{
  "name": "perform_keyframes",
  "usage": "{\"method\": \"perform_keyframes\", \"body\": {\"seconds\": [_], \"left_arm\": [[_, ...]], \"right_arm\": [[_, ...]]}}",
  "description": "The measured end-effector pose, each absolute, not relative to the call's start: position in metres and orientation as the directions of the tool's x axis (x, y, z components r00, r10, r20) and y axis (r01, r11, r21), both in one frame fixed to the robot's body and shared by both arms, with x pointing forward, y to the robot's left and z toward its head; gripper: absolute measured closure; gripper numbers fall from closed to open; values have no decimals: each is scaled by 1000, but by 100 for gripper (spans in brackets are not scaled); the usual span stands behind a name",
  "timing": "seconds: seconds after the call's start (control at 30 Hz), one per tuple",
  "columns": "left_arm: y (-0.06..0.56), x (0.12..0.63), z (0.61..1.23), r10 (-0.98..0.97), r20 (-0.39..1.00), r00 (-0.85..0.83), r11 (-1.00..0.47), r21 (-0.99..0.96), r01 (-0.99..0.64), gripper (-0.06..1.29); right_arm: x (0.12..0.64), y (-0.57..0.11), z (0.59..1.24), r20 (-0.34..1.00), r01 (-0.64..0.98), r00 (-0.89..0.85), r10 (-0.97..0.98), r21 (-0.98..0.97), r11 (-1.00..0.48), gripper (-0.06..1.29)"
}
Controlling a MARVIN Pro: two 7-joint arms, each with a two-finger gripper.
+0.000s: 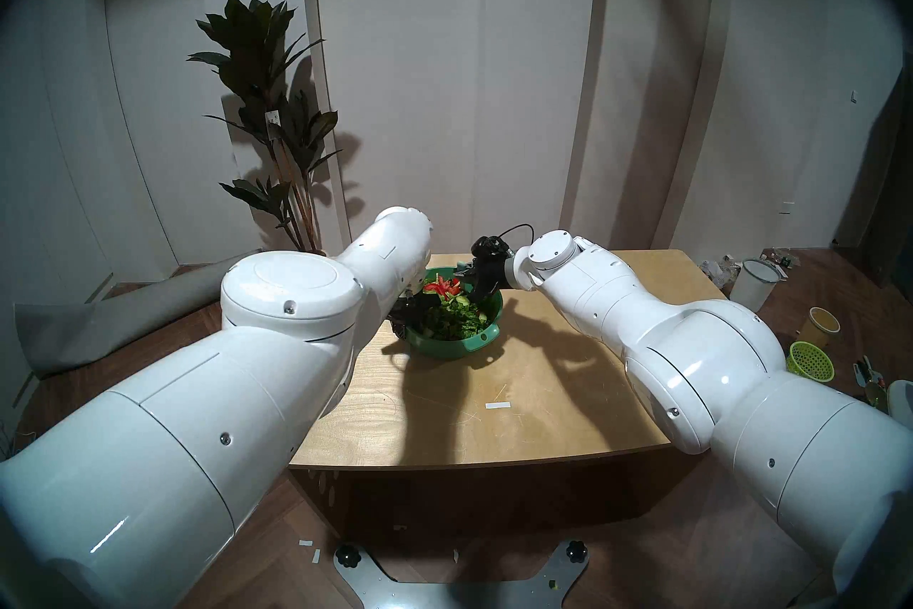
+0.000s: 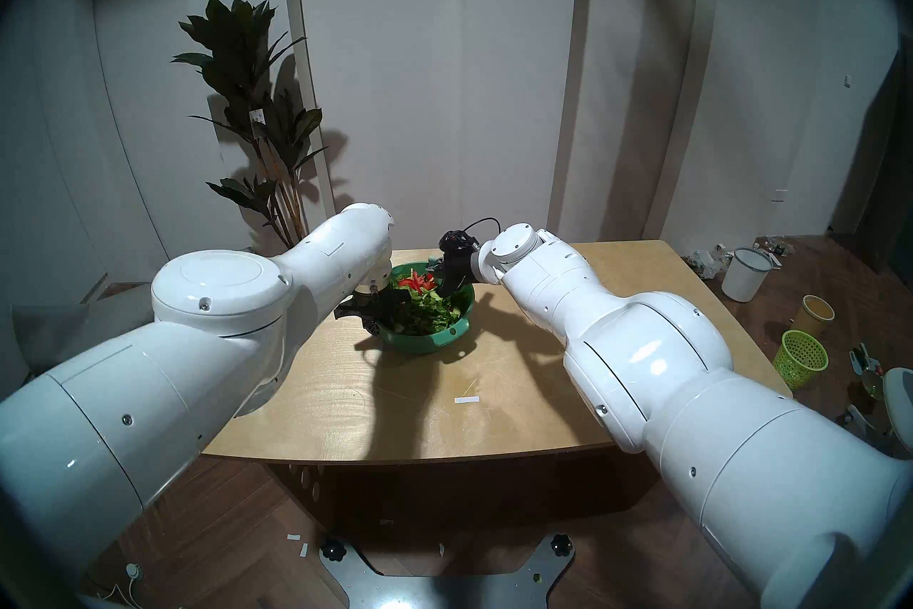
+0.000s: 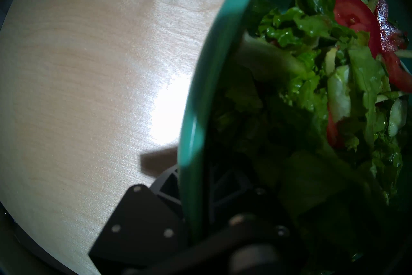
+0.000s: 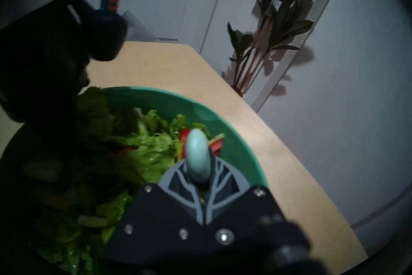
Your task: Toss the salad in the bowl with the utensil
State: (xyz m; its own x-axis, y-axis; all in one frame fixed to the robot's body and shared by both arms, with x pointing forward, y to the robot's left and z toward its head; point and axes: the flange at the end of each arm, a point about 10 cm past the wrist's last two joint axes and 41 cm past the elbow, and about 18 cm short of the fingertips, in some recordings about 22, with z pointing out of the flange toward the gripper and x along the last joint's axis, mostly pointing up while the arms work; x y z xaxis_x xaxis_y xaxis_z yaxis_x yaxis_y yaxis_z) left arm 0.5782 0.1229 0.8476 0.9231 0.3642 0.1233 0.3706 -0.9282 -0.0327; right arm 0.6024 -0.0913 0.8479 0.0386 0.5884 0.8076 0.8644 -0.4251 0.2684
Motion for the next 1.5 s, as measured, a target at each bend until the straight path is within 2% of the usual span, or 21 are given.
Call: {"method": "perform_keyframes", "body": {"seconds": [0.33, 0.5, 0.77, 1.07, 1.5], "left_arm": [[123, 578, 847, 364, 123, 923, -928, -34, 370, 116], [123, 578, 847, 364, 123, 923, -928, -34, 370, 116], [123, 578, 847, 363, 123, 923, -928, -34, 370, 116], [123, 578, 847, 363, 124, 924, -929, -35, 370, 116], [123, 578, 848, 362, 125, 924, -929, -36, 369, 116]], "right_arm": [[589, -89, 843, 808, 929, 55, 586, 173, -326, 125], [591, -89, 852, 846, 928, 90, 525, 121, -353, 125], [589, -99, 846, 899, 887, 262, 352, -80, -456, 126], [587, -117, 830, 897, 763, 435, 73, -324, -559, 125], [589, -149, 805, 820, 516, 512, -257, -532, -671, 125]]}}
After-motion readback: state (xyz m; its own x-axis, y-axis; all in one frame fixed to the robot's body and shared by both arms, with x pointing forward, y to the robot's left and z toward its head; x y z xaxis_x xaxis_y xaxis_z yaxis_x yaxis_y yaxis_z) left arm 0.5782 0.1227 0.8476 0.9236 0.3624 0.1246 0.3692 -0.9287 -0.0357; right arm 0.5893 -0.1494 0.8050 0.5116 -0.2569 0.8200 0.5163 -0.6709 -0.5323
